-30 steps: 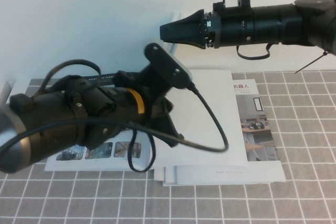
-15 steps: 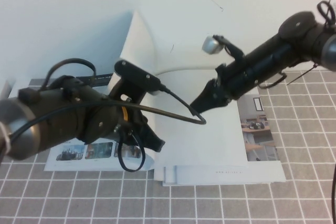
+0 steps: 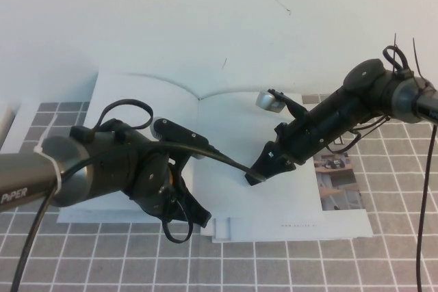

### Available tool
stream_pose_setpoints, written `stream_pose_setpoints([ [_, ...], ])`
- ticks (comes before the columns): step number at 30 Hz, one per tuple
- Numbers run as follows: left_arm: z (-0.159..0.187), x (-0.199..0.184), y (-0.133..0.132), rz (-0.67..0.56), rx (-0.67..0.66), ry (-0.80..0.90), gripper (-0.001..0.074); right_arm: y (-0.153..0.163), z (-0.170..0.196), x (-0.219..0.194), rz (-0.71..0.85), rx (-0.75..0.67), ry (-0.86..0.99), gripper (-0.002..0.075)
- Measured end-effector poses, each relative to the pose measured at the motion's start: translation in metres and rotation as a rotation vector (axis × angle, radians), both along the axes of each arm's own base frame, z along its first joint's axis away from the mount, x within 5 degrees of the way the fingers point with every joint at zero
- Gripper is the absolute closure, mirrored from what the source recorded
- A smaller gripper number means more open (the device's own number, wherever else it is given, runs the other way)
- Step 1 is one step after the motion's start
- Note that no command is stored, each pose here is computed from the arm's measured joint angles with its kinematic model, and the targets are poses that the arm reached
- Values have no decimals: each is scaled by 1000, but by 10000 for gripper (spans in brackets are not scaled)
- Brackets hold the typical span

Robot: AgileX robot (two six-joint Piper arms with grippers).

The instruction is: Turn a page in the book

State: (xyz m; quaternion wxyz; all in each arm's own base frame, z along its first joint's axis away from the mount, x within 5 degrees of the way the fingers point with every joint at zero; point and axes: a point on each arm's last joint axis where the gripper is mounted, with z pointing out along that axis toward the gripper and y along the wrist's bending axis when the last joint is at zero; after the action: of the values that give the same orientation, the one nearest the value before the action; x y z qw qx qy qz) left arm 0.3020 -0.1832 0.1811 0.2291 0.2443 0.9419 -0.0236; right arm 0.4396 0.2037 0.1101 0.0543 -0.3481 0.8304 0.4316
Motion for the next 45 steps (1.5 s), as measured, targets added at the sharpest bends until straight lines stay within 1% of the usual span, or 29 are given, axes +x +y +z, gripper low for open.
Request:
stream_pose_setpoints([
  [7, -5, 1, -1, 5, 6, 9, 738, 0, 0, 0, 0, -6, -3, 727],
  [11, -18, 3, -1, 0, 29, 33, 738, -1, -1, 1, -1, -21, -15, 727],
  [14, -29, 4, -2, 20, 37, 62, 738, -2, -2, 2, -7, -34, -25, 727],
  [18, -30, 5, -3, 22, 31, 59, 738, -3, -3, 2, -14, -48, -24, 727],
  [20, -29, 5, -3, 22, 29, 55, 738, -2, -3, 3, -19, -43, -20, 727],
  [22, -19, 4, -2, 23, 17, 35, 738, -2, -2, 3, -24, -35, -18, 727],
  [25, 12, 0, 1, 25, -30, -36, 738, 1, 5, 5, -38, -5, -28, 727],
  [28, 54, -9, 7, 17, -83, -141, 738, 2, 28, 10, -38, 17, -89, 727],
  [31, 99, -25, 18, 13, -140, -255, 738, 2, 69, 14, -12, 32, -197, 727],
  [34, 137, -43, 31, 13, -192, -353, 738, -6, 115, 17, 15, -11, -341, 727],
  [38, 171, -69, 47, 22, -260, -444, 738, -34, 173, 16, -27, -175, -500, 727],
  [40, 180, -81, 55, 27, -273, -467, 738, -52, 190, 14, -62, -300, -549, 727],
  [43, 184, -95, 66, 24, -260, -490, 738, -86, 220, 7, -173, -501, -598, 727],
  [45, 183, -102, 72, 17, -243, -509, 738, -103, 237, 3, -249, -588, -622, 727],
])
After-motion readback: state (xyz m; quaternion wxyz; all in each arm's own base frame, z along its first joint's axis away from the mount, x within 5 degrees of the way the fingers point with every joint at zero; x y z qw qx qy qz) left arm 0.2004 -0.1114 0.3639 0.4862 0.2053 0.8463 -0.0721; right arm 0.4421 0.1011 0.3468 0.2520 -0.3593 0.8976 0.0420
